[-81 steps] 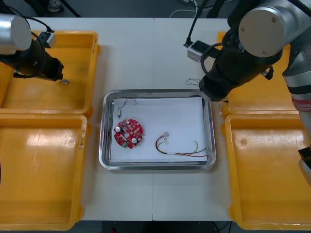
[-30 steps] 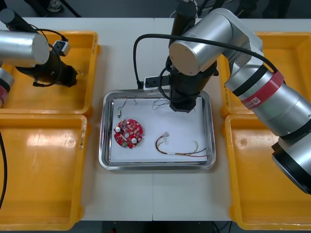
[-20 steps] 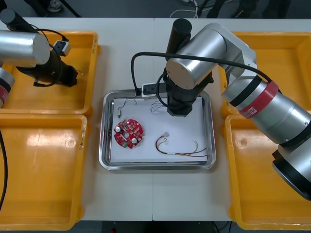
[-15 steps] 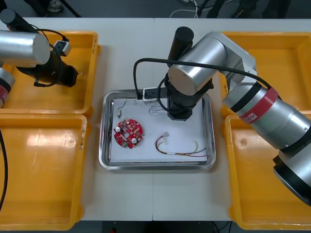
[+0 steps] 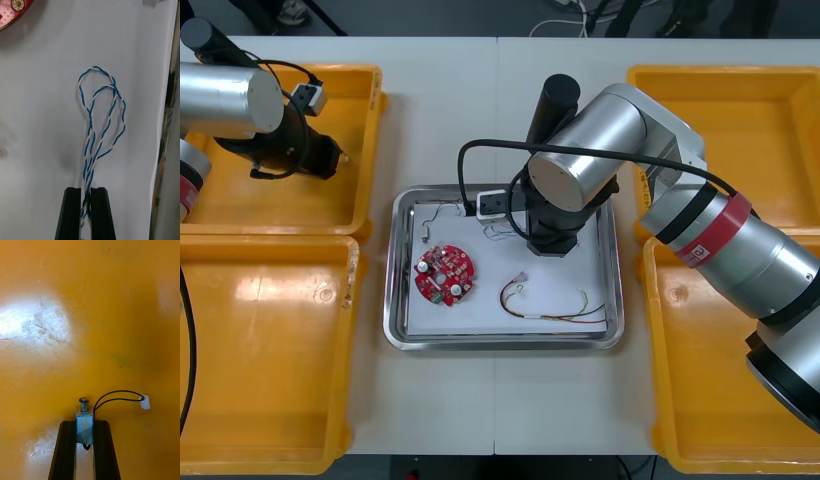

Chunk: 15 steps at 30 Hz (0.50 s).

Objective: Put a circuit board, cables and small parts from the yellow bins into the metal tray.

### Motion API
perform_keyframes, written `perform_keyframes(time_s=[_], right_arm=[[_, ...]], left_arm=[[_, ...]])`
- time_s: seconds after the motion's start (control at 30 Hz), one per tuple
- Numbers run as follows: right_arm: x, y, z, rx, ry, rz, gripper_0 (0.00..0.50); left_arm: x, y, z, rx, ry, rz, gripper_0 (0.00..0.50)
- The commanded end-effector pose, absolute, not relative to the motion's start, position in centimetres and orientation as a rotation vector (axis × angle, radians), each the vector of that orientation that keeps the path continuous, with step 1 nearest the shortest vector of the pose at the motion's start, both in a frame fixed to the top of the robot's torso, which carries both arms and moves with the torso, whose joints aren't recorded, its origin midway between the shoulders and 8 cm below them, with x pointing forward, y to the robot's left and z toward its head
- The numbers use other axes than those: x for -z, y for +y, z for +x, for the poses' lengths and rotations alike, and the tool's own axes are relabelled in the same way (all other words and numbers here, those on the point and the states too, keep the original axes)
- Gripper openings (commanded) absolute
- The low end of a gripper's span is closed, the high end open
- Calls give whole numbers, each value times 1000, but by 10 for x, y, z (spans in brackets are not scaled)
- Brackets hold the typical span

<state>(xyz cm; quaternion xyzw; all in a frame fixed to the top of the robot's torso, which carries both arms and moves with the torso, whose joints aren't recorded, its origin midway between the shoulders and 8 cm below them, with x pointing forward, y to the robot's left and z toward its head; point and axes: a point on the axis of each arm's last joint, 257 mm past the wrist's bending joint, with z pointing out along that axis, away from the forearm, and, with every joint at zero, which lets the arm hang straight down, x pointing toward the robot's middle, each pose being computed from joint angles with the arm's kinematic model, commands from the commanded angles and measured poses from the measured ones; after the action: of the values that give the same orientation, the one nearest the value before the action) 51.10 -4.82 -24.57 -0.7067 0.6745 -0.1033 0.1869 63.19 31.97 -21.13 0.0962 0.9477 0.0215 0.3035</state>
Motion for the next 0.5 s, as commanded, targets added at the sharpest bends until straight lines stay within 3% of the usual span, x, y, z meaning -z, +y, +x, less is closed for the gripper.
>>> perform_keyframes(time_s=[0.03, 0.1, 0.13, 0.17, 0.23, 0.5], right_arm=[[244, -56, 516, 344, 1860, -2016, 177], [243, -58, 518, 351, 1863, -2010, 326], [243, -58, 518, 351, 1863, -2010, 326], [242, -57, 518, 349, 1862, -2007, 425], [243, -58, 517, 347, 1867, -2007, 500], [232, -62, 519, 312, 1896, -1977, 500]], left_arm=[[196, 299, 641, -66, 2478, 367, 0], [193, 306, 638, -68, 2490, 355, 0], [193, 306, 638, -68, 2490, 355, 0], [188, 310, 634, -68, 2501, 354, 0], [181, 313, 629, -64, 2517, 346, 0], [154, 335, 611, -134, 2561, 324, 0]])
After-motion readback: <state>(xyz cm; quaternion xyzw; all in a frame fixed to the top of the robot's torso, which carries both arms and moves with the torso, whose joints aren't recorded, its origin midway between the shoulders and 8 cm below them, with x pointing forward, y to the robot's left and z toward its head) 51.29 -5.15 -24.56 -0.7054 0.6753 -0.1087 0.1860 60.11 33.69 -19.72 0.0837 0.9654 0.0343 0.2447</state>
